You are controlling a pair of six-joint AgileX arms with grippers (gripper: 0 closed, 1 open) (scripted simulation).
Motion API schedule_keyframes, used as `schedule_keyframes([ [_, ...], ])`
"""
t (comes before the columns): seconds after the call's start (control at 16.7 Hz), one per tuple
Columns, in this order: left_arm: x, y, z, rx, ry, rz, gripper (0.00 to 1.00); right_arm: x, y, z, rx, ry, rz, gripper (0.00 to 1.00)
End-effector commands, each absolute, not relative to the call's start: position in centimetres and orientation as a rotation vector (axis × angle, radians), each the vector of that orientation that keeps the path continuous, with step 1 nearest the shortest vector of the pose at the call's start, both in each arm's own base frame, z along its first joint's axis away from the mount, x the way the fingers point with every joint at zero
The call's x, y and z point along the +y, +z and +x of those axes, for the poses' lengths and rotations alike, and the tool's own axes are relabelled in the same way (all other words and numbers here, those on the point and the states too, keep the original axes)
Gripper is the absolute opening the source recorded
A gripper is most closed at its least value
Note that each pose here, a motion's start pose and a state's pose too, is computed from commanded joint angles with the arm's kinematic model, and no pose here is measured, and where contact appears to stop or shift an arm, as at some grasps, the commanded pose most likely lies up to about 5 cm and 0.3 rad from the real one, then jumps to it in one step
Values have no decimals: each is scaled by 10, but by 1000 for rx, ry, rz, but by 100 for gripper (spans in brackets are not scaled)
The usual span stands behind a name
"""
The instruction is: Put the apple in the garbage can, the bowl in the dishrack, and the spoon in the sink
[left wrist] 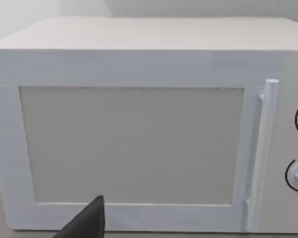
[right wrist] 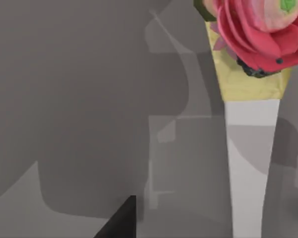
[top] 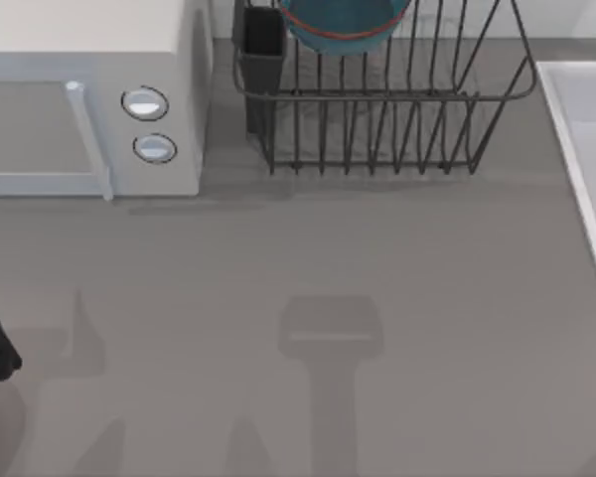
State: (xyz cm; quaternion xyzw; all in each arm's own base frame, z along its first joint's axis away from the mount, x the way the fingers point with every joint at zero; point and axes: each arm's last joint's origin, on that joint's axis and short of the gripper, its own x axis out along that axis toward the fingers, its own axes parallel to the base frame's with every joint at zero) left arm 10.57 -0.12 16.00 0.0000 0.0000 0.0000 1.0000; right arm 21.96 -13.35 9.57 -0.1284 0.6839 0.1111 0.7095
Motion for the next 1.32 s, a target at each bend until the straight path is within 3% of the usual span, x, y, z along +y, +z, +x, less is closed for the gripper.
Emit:
schedule_keyframes([
  [0.12,-1,160,106,0,0,0,100,-134,96,220,1518,247,-285,2],
  [0.18,-1,160,106,0,0,0,100,-134,96,220,1518,247,-285,0],
  [0.6,-1,160,106,0,0,0,100,-134,96,220,1518,247,-285,0],
  [1.32,-1,160,106,0,0,0,100,-132,204,218,1521,242,-216,0],
])
